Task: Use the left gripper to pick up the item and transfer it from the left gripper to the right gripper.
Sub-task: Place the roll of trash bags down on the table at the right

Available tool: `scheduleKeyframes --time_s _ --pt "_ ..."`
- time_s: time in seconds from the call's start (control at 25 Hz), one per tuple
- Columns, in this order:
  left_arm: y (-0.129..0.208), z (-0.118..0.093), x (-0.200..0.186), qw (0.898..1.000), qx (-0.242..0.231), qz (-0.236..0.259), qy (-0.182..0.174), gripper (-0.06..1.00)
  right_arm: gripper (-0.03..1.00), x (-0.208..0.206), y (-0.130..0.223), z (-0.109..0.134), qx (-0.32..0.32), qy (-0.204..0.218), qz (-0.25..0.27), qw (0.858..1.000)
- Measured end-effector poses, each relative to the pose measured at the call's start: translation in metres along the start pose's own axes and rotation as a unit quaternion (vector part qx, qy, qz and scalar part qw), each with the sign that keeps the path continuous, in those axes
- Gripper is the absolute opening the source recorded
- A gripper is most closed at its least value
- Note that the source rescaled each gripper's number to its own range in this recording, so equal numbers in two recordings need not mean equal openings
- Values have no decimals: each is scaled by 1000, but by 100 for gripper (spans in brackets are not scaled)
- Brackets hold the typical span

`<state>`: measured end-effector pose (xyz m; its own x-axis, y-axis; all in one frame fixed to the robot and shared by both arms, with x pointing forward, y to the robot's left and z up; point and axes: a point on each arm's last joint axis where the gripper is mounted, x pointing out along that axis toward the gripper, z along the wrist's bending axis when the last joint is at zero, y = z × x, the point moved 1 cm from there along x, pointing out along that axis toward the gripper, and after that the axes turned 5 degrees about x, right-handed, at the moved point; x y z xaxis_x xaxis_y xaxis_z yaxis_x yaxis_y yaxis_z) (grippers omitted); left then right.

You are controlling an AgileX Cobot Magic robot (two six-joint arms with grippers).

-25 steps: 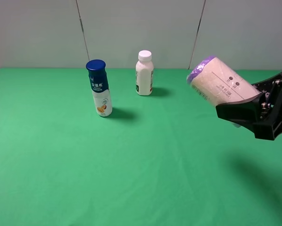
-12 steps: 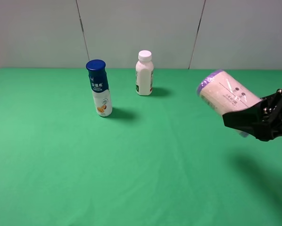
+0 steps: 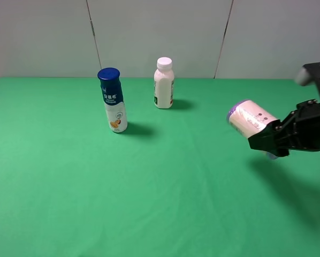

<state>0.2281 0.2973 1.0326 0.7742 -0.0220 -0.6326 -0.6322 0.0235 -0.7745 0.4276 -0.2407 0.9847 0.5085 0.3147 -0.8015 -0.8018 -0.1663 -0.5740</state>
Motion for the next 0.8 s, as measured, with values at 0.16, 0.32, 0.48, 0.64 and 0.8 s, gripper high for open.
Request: scheduleKeyframes --time_s 0.16,0.32,0.48,0.64,0.8 --pt "0 0 0 1000 0 0 0 95 0 26 -8 -10 -9 21 28 999" --pt "0 0 0 1000 0 0 0 95 0 46 -20 -18 -19 36 35 999" --pt "0 0 0 1000 0 0 0 95 0 61 -28 -25 -25 51 30 998" --pt "0 0 0 1000 0 0 0 95 0 74 -27 -30 -34 64 33 997" --pt "0 0 0 1000 0 0 0 95 0 83 -25 -33 -35 69 39 996"
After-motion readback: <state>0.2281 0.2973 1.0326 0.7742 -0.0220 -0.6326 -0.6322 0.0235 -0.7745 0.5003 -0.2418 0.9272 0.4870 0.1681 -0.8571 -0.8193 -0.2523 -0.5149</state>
